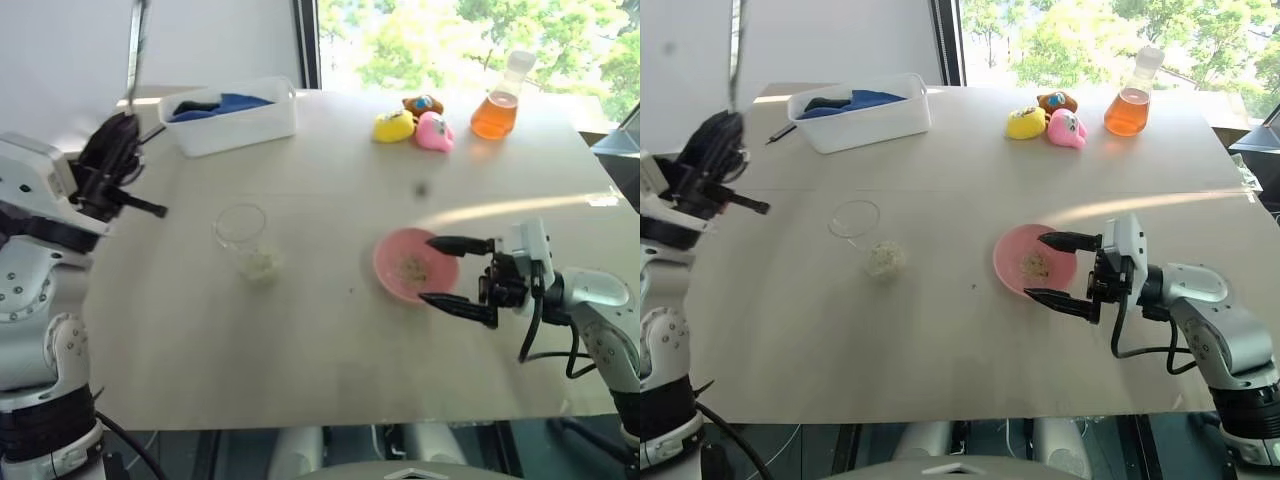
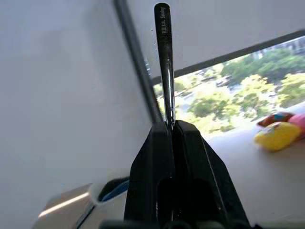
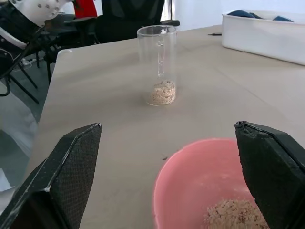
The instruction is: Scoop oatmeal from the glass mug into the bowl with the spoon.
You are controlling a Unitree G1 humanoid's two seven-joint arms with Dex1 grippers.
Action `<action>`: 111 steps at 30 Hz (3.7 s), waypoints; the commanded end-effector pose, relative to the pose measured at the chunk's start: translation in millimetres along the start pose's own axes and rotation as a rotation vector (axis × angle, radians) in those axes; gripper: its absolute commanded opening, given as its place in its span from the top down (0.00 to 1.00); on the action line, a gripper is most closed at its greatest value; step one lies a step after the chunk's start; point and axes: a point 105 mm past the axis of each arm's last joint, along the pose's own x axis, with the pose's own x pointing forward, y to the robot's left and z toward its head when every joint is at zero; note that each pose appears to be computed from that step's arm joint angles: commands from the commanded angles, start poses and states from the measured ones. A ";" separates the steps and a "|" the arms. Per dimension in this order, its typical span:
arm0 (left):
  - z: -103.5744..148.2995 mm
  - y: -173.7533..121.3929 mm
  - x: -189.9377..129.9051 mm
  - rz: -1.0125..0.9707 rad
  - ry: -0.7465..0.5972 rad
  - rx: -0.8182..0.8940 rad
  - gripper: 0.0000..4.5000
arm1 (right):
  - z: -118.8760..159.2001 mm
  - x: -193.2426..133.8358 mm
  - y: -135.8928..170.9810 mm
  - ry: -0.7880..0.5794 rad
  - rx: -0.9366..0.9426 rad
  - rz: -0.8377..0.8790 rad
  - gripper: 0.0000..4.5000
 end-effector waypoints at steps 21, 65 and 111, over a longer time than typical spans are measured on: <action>-27.8 -189.7 -31.4 -0.552 0.140 -0.361 0.99 | 61.8 57.3 4.2 -0.205 0.400 -0.108 0.00; -38.8 -165.2 -49.5 -0.357 0.109 -0.177 0.38 | 66.8 60.3 -27.7 -0.248 0.589 -0.246 1.00; -142.3 -14.8 -57.0 -0.075 0.366 -0.113 0.38 | 56.3 38.9 -37.6 -0.277 0.549 -0.332 1.00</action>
